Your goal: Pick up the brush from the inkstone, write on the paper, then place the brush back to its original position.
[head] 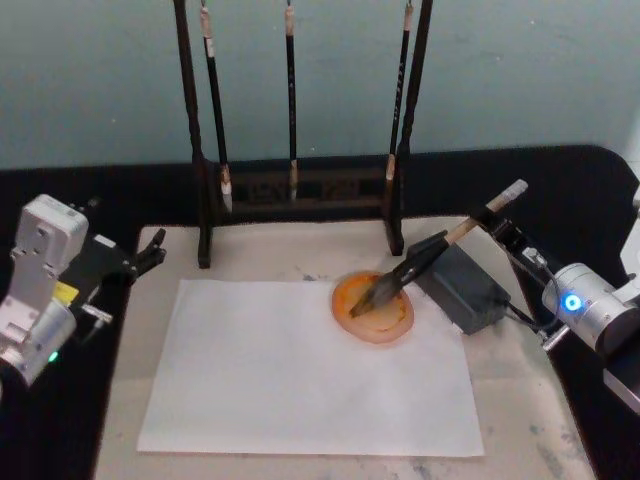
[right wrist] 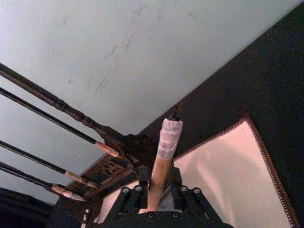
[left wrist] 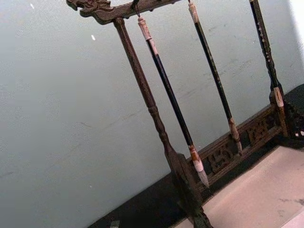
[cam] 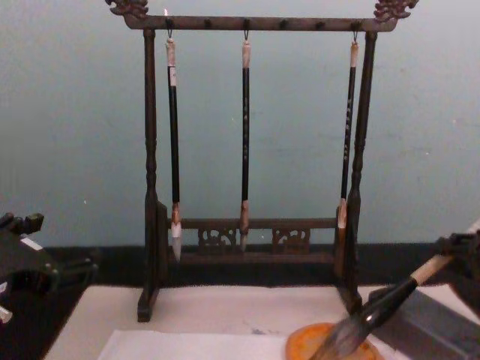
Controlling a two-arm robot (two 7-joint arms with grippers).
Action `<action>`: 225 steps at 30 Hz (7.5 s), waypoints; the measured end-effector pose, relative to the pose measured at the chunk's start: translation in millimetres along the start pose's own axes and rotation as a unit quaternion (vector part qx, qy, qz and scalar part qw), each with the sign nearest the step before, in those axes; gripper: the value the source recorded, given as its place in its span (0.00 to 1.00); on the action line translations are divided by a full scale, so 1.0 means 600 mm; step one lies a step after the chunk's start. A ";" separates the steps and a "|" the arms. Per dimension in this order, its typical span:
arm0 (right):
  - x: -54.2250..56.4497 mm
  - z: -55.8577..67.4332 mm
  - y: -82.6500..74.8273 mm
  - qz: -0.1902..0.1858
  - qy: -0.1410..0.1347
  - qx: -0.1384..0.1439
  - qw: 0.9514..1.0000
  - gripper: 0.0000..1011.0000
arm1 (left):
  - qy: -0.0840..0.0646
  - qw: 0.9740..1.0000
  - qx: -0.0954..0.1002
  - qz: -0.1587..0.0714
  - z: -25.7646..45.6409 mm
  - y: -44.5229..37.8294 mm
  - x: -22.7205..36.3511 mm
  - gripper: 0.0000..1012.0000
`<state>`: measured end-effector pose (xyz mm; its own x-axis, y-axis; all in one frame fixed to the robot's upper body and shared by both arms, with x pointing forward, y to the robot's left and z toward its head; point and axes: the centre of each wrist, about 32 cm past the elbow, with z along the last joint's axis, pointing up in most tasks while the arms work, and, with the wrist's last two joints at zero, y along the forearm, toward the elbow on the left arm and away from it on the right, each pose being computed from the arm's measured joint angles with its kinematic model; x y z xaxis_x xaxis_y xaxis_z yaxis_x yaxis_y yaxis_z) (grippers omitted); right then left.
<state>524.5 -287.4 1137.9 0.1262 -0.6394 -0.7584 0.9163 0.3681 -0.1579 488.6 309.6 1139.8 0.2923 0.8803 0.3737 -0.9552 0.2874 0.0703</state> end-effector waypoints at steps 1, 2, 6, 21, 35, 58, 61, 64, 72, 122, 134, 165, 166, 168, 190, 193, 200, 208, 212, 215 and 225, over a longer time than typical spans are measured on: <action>0.000 0.000 0.000 0.000 0.000 0.000 1.000 0.29 | 0.000 1.000 0.000 0.000 0.000 0.000 0.0000 1.00; 0.000 0.000 0.000 0.000 0.000 0.000 1.000 0.27 | 0.000 1.000 0.000 0.000 0.000 0.000 0.0000 1.00; 0.000 0.000 0.000 0.001 0.000 0.000 1.000 0.18 | 0.000 1.000 0.000 0.000 0.000 0.000 0.0000 1.00; 0.000 0.000 0.000 0.001 0.000 0.000 1.000 0.18 | 0.000 1.000 0.000 0.000 0.000 0.000 0.0000 1.00; -0.012 0.009 -0.002 0.046 0.024 0.022 0.998 0.18 | 0.000 1.000 0.000 0.000 0.000 0.000 0.0000 1.00; -0.064 0.034 0.017 0.165 -0.160 0.047 0.972 0.18 | 0.000 1.000 0.000 0.000 0.000 0.000 0.0000 1.00; -0.073 0.038 0.026 0.188 -0.197 0.041 0.961 0.17 | 0.000 1.000 0.000 0.000 0.000 0.000 0.0000 1.00; -0.079 0.039 0.030 0.205 -0.220 0.036 0.953 0.18 | 0.000 1.000 0.000 0.000 0.000 0.000 0.0000 1.00; -0.098 0.032 0.044 0.252 -0.277 0.024 0.927 0.18 | 0.000 1.000 0.000 0.000 0.000 0.000 0.0000 1.00; -0.125 -0.068 0.098 0.337 -0.359 -0.018 0.870 0.18 | 0.000 1.000 0.000 0.000 0.000 0.000 0.0000 1.00; -0.120 -0.068 0.084 0.335 -0.380 -0.013 0.862 0.18 | 0.000 1.000 0.000 0.000 0.000 0.000 0.0000 1.00; -0.110 -0.047 0.046 0.314 -0.415 0.017 0.854 0.18 | 0.000 1.000 0.000 0.000 0.000 0.000 0.0000 1.00; -0.111 -0.046 0.045 0.314 -0.415 0.019 0.854 0.18 | 0.000 1.000 0.000 0.000 0.000 0.000 0.0000 1.00; -0.113 -0.044 0.044 0.316 -0.414 0.026 0.854 0.18 | 0.000 1.000 0.000 0.000 0.000 0.000 0.0000 1.00; -0.061 0.018 -0.003 0.220 -0.238 0.102 0.941 0.18 | 0.000 1.000 0.000 0.000 0.000 0.000 0.0000 1.00; -0.053 0.020 -0.008 0.207 -0.215 0.100 0.949 0.17 | 0.000 1.000 0.000 0.000 0.000 0.000 0.0000 1.00; -0.028 0.016 -0.017 0.167 -0.148 0.084 0.971 0.18 | 0.000 1.000 0.000 0.000 0.000 0.000 0.0000 1.00; -0.011 0.005 -0.021 0.139 -0.099 0.070 0.983 0.18 | 0.000 1.000 0.000 0.000 0.000 0.000 0.0001 1.00; -0.008 -0.001 -0.020 0.132 -0.083 0.066 0.986 0.18 | 0.000 1.000 0.000 0.000 0.000 0.000 0.0000 1.00; -0.005 -0.005 -0.018 0.126 -0.072 0.064 0.987 0.18 | 0.000 1.000 0.000 0.000 0.000 0.000 0.0000 1.00; 0.006 -0.012 -0.007 0.111 -0.026 0.051 0.992 0.18 | 0.000 1.000 0.000 0.000 0.000 0.000 0.0000 1.00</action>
<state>518.3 -286.5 1131.3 0.3450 -0.5850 -0.7340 0.8974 0.4346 0.0755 488.6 309.7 1139.8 0.2923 0.8803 0.3737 -0.9552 0.2874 0.0703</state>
